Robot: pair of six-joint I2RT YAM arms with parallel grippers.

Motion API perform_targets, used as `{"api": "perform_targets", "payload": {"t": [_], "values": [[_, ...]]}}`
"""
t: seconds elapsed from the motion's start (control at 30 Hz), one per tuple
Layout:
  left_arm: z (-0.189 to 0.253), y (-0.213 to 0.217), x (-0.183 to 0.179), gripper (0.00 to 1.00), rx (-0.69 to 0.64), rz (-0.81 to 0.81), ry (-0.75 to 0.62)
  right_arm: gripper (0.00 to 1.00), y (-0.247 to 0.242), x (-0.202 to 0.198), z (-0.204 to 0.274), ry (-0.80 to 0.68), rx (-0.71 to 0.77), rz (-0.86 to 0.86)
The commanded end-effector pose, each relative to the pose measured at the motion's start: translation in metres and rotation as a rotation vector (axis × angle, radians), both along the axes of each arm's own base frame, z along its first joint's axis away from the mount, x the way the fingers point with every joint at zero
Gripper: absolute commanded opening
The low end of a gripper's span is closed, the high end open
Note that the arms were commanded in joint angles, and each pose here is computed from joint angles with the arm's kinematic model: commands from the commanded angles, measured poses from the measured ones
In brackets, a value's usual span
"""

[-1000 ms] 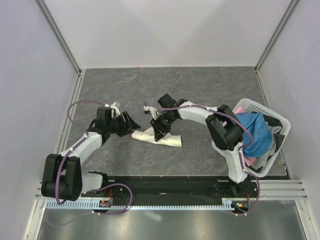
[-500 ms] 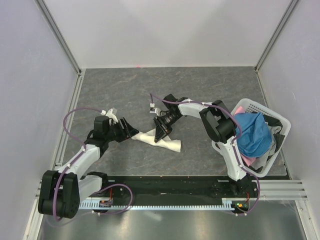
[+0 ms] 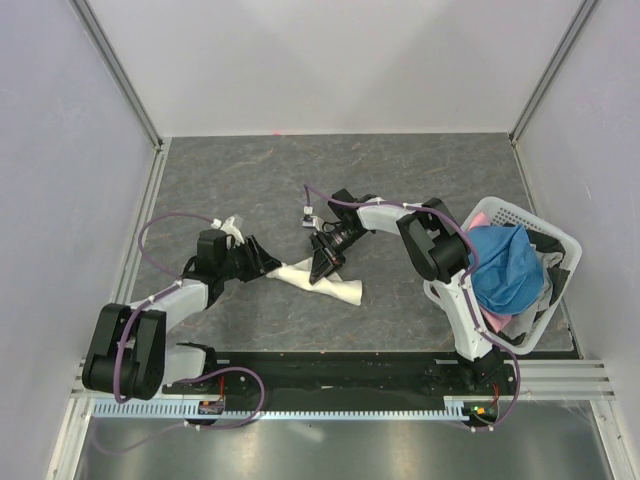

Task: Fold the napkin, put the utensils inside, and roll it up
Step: Roll the napkin with the utensil

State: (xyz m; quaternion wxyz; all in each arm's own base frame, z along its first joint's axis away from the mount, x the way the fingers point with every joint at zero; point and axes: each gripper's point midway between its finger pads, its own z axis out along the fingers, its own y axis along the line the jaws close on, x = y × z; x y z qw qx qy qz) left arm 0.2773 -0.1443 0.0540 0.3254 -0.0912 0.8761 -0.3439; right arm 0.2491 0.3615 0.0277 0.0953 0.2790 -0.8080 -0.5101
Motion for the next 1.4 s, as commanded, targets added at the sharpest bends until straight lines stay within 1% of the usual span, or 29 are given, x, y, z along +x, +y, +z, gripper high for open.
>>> {"api": "perform_targets", "payload": {"t": [0.0, 0.03, 0.07, 0.1, 0.13, 0.17, 0.2, 0.23, 0.27, 0.3, 0.37, 0.4, 0.47, 0.5, 0.53, 0.57, 0.6, 0.63, 0.67, 0.73, 0.77, 0.8, 0.83, 0.87, 0.97, 1.07, 1.2, 1.3, 1.37], "values": [[0.002, -0.01, 0.008, 0.43, -0.012, -0.062, -0.071, 0.31, -0.003, 0.005, -0.017, -0.012, -0.047, -0.006], [0.002, -0.012, 0.008, 0.35, -0.014, -0.066, -0.07, 0.31, -0.002, 0.006, -0.017, -0.012, -0.047, -0.007], [0.002, -0.012, 0.009, 0.3, -0.013, -0.07, -0.07, 0.32, -0.003, 0.007, -0.017, -0.013, -0.048, -0.009], [0.001, -0.012, 0.01, 0.25, -0.014, -0.072, -0.066, 0.34, -0.003, 0.008, -0.015, -0.019, -0.049, -0.012], [-0.002, -0.013, 0.009, 0.17, -0.013, -0.074, -0.052, 0.36, -0.002, 0.01, -0.012, -0.028, -0.05, -0.016], [-0.001, -0.013, 0.01, 0.14, -0.015, -0.076, -0.051, 0.39, -0.002, 0.013, -0.01, -0.047, -0.058, -0.021], [-0.001, -0.014, 0.009, 0.11, -0.017, -0.084, -0.047, 0.44, -0.002, 0.015, -0.008, -0.061, -0.063, -0.024], [-0.004, -0.015, 0.007, 0.05, -0.017, -0.087, -0.027, 0.48, -0.002, 0.02, -0.001, -0.098, -0.063, -0.03], [-0.004, -0.015, 0.007, 0.02, -0.019, -0.091, -0.018, 0.53, -0.001, 0.023, 0.004, -0.124, -0.065, -0.034], [-0.006, -0.016, 0.006, 0.02, -0.02, -0.096, -0.007, 0.62, -0.002, 0.028, 0.006, -0.158, -0.08, -0.04], [-0.009, -0.016, 0.004, 0.02, -0.017, -0.096, 0.03, 0.67, 0.0, 0.037, 0.026, -0.24, -0.065, -0.05], [-0.01, -0.016, 0.003, 0.02, -0.022, -0.097, 0.042, 0.72, -0.001, 0.042, 0.037, -0.3, -0.068, -0.059], [-0.013, -0.015, 0.002, 0.02, -0.016, -0.084, 0.095, 0.77, -0.001, 0.047, 0.046, -0.389, -0.069, -0.061], [-0.013, -0.015, 0.001, 0.02, -0.017, -0.08, 0.116, 0.78, -0.004, 0.054, 0.058, -0.462, -0.088, -0.083], [-0.013, -0.015, 0.001, 0.02, -0.014, -0.074, 0.151, 0.8, 0.001, 0.054, 0.063, -0.546, -0.08, -0.06], [-0.015, -0.013, 0.0, 0.02, -0.005, -0.062, 0.179, 0.82, -0.003, 0.048, 0.058, -0.583, -0.104, -0.052], [-0.014, -0.013, 0.001, 0.02, -0.004, -0.055, 0.192, 0.84, -0.003, 0.047, 0.072, -0.672, -0.094, -0.046], [-0.009, -0.013, 0.006, 0.02, -0.001, -0.05, 0.187, 0.84, 0.0, 0.052, 0.07, -0.786, -0.154, -0.056], [-0.014, -0.009, 0.0, 0.02, 0.018, -0.034, 0.238, 0.86, -0.007, 0.044, 0.058, -0.823, -0.204, -0.046], [-0.01, -0.008, 0.003, 0.02, 0.026, -0.021, 0.254, 0.88, -0.002, 0.043, 0.067, -1.017, -0.26, -0.056], [-0.01, -0.007, 0.002, 0.02, 0.031, -0.018, 0.272, 0.89, -0.009, 0.035, 0.056, -1.048, -0.306, -0.045], [-0.009, -0.007, 0.002, 0.02, 0.03, -0.02, 0.276, 0.89, -0.008, 0.031, 0.061, -1.095, -0.308, -0.048], [-0.006, -0.008, 0.004, 0.02, 0.025, -0.022, 0.273, 0.9, 0.004, 0.022, 0.063, -1.142, -0.282, -0.038], [-0.006, -0.008, 0.004, 0.02, 0.021, -0.025, 0.279, 0.92, -0.003, 0.019, 0.054, -1.169, -0.324, -0.04], [-0.004, -0.009, 0.003, 0.02, 0.021, -0.029, 0.291, 0.93, 0.004, 0.01, 0.048, -1.237, -0.338, -0.021], [-0.004, -0.009, 0.002, 0.02, 0.021, -0.033, 0.296, 0.93, 0.012, 0.003, 0.041, -1.271, -0.349, 0.014], [-0.003, -0.009, 0.001, 0.02, 0.019, -0.038, 0.298, 0.9, 0.01, 0.003, 0.019, -1.261, -0.403, 0.057], [-0.001, -0.01, 0.0, 0.02, 0.015, -0.044, 0.291, 0.83, 0.011, 0.0, 0.007, -1.24, -0.407, 0.098], [0.001, -0.01, 0.001, 0.02, 0.013, -0.051, 0.285, 0.73, 0.012, -0.002, 0.001, -1.22, -0.409, 0.119]]}}
